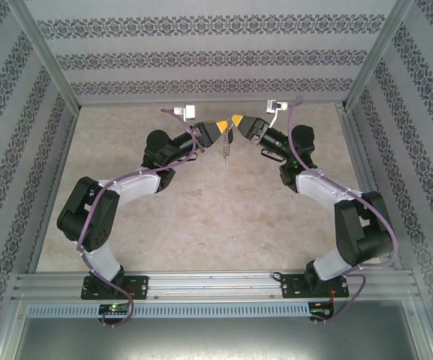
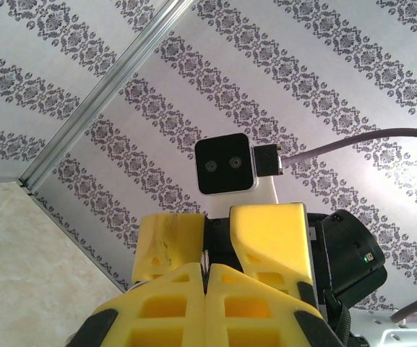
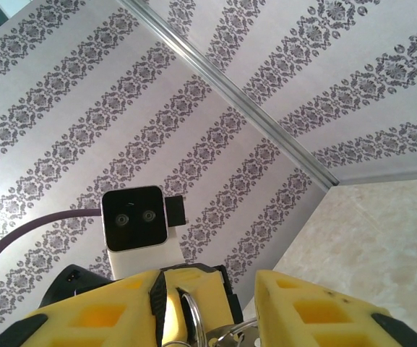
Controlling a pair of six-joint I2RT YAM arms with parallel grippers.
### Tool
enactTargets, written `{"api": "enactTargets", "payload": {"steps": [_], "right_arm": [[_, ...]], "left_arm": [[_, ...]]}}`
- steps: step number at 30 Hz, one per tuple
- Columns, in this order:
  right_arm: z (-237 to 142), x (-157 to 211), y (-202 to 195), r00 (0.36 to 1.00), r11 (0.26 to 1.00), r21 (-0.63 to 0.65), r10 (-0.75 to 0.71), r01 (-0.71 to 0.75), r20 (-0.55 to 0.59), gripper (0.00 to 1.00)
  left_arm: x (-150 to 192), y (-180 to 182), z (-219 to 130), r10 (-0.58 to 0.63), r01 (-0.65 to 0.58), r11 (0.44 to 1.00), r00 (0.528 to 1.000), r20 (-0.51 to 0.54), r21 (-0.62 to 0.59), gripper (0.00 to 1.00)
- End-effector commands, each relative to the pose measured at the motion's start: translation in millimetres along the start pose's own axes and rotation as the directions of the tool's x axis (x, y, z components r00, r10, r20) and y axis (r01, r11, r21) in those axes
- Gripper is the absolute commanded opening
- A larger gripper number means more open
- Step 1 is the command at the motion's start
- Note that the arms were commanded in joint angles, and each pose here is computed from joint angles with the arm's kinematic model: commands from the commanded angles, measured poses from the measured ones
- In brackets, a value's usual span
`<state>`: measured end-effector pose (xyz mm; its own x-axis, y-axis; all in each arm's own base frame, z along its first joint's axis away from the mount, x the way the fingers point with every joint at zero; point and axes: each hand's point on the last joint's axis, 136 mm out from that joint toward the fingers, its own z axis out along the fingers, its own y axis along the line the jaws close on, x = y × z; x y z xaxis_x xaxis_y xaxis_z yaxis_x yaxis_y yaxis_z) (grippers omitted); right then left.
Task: Put the keys on the keyring
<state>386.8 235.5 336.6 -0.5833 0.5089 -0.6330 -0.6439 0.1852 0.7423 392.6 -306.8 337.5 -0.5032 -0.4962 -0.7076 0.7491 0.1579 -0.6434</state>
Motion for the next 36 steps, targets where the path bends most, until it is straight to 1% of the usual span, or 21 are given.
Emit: {"api": "enactTargets", "payload": {"steps": [1,7,10,21,24,29,33,35,36], "right_arm": [[5.8,-2.6,17.2,0.999,0.997,-0.064,-0.039,0.039,-0.002,0.37],[6.2,1.7,17.2,0.999,0.997,-0.067,-0.036,0.035,-0.013,0.33],[6.1,3.5,16.4,0.999,0.997,-0.065,-0.032,0.031,-0.016,0.28],[8.0,11.3,16.2,0.999,0.997,-0.071,-0.027,0.025,-0.037,0.28],[7.7,12.3,14.4,0.999,0.998,-0.067,-0.024,0.022,-0.038,0.21],[7.3,11.7,11.8,0.999,0.998,-0.062,-0.022,0.020,-0.037,0.01],[6.2,8.2,9.1,0.999,0.998,-0.061,-0.024,0.022,-0.042,0.00],[4.7,4.3,7.5,0.998,0.998,-0.060,-0.034,0.032,-0.048,0.00],[3.5,1.8,6.0,0.998,0.998,-0.058,-0.039,0.036,-0.053,0.00]], "left_arm": [[-10.2,-24.9,0.6,0.043,-0.047,0.996,0.998,0.045,0.077,0.00],[-11.3,-25.7,1.1,0.046,-0.050,0.996,0.998,0.047,0.078,0.00],[-10.0,-25.4,1.3,0.045,-0.048,0.996,0.998,0.043,0.079,0.00],[-10.4,-26.6,1.2,0.048,-0.052,0.995,0.998,0.044,0.082,0.00],[-11.6,-27.3,1.0,0.050,-0.054,0.995,0.998,0.046,0.083,0.00],[-11.7,-27.9,1.3,0.050,-0.053,0.995,0.998,0.044,0.085,0.00],[-9.4,-26.9,2.3,0.052,-0.054,0.995,0.998,0.027,0.078,0.01],[-9.8,-28.0,1.5,0.070,-0.071,0.995,0.997,0.012,0.069,0.15],[-9.6,-29.2,0.8,0.085,-0.085,0.995,0.996,0.001,0.061,0.26]]}}
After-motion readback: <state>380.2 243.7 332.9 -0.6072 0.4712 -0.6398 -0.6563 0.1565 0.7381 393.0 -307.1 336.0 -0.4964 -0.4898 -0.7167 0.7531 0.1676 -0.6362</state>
